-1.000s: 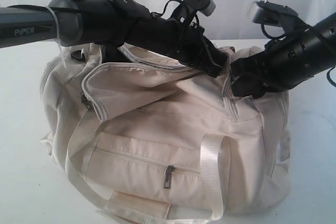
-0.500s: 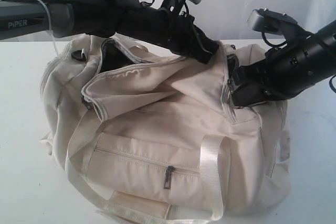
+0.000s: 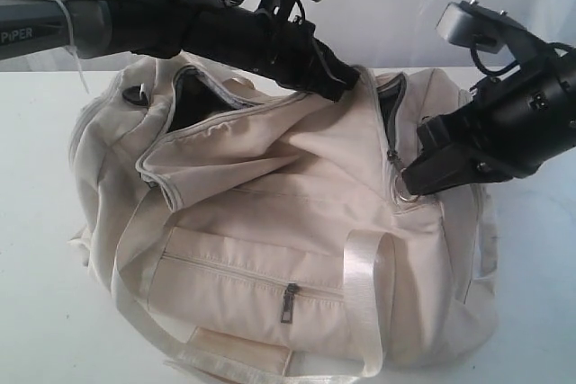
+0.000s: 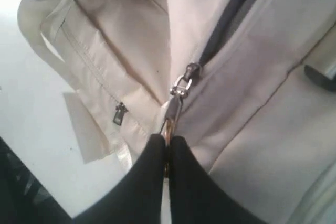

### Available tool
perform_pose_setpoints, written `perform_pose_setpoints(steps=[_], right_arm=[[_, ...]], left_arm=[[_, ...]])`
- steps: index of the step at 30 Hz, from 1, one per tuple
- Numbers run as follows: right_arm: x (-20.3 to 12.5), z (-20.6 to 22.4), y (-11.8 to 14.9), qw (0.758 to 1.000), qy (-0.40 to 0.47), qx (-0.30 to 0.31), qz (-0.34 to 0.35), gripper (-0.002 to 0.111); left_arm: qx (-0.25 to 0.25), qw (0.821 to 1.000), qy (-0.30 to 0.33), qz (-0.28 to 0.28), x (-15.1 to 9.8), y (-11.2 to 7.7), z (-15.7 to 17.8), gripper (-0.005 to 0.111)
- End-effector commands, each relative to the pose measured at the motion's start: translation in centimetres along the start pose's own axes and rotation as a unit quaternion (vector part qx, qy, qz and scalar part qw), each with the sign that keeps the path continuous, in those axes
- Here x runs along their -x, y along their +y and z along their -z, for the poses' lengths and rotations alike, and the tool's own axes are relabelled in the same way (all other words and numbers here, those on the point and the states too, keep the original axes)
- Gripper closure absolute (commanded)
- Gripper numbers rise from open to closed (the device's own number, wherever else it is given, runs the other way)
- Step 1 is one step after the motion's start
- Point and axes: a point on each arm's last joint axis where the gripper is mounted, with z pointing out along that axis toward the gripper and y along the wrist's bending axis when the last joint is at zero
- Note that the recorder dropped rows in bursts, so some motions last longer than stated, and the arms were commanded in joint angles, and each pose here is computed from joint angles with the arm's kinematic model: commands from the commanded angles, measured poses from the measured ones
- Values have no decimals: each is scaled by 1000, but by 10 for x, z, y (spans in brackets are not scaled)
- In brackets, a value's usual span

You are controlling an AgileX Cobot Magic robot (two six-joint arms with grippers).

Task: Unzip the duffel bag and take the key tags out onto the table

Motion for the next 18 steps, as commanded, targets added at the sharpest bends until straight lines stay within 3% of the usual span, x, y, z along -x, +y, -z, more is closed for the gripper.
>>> perform_pose_setpoints(steps=[1, 5, 10, 13, 14, 16, 18], right_arm=[[-20, 3, 9, 997, 62, 33, 17, 108], [-31, -6, 5, 996, 82, 36, 8, 108], [-33, -10, 3, 996, 73, 35, 40, 105], [-33, -7, 4, 995, 65, 36, 64, 75], [-29, -3, 6, 996, 54, 28, 72, 58], [-21, 9, 11, 997, 27, 9, 76, 48], [-11, 23, 15, 997, -17, -22, 78, 48]], left_arm=[[8, 1000, -17, 10, 7, 3, 6, 107], [-14, 1000, -10, 10, 6, -1, 6, 107], [-91, 996, 10, 1, 7, -18, 13, 107], [-135, 989, 54, -15, 15, -35, 34, 107], [-143, 985, 93, -17, 15, -40, 44, 107], [-171, 974, 149, -12, 13, -50, 59, 107], [-226, 957, 183, -8, 13, -63, 72, 107]])
